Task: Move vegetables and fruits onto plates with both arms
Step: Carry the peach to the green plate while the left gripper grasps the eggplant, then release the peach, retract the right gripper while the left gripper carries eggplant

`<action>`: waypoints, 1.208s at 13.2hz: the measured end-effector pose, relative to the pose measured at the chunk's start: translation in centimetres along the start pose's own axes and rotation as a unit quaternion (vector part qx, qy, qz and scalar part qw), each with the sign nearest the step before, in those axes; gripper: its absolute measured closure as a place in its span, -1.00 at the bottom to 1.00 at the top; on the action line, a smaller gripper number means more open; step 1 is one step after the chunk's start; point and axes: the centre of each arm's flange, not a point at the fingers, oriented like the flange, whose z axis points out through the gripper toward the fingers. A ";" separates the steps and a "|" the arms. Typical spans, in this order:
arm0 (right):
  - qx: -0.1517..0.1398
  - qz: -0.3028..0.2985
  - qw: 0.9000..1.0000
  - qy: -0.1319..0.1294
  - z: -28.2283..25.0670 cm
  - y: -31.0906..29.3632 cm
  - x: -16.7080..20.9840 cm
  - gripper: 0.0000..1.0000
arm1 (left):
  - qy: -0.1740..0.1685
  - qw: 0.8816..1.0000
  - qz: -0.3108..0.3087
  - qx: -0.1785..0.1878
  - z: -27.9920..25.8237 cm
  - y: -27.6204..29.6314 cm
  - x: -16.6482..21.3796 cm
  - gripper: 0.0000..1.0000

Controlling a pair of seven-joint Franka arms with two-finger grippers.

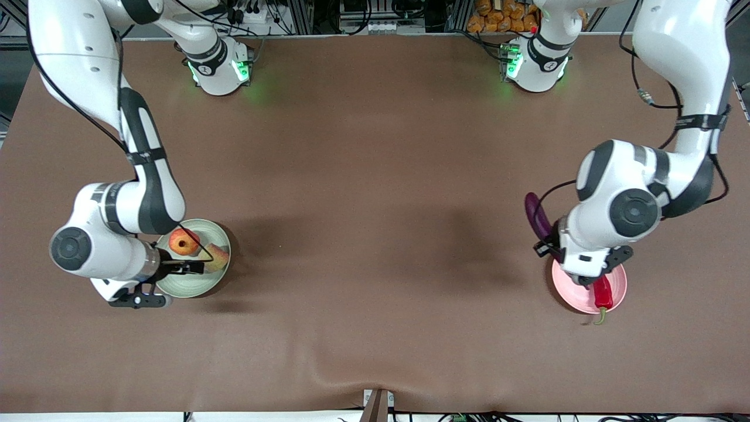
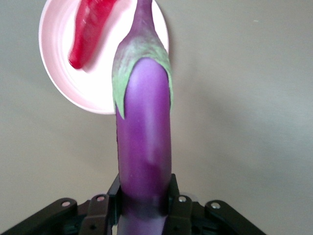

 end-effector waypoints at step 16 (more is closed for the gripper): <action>0.022 0.003 1.000 0.019 -31.6 4.0 -15.0 -1.00 | 0.035 0.991 0.108 -0.070 10.0 -7.4 6.9 0.24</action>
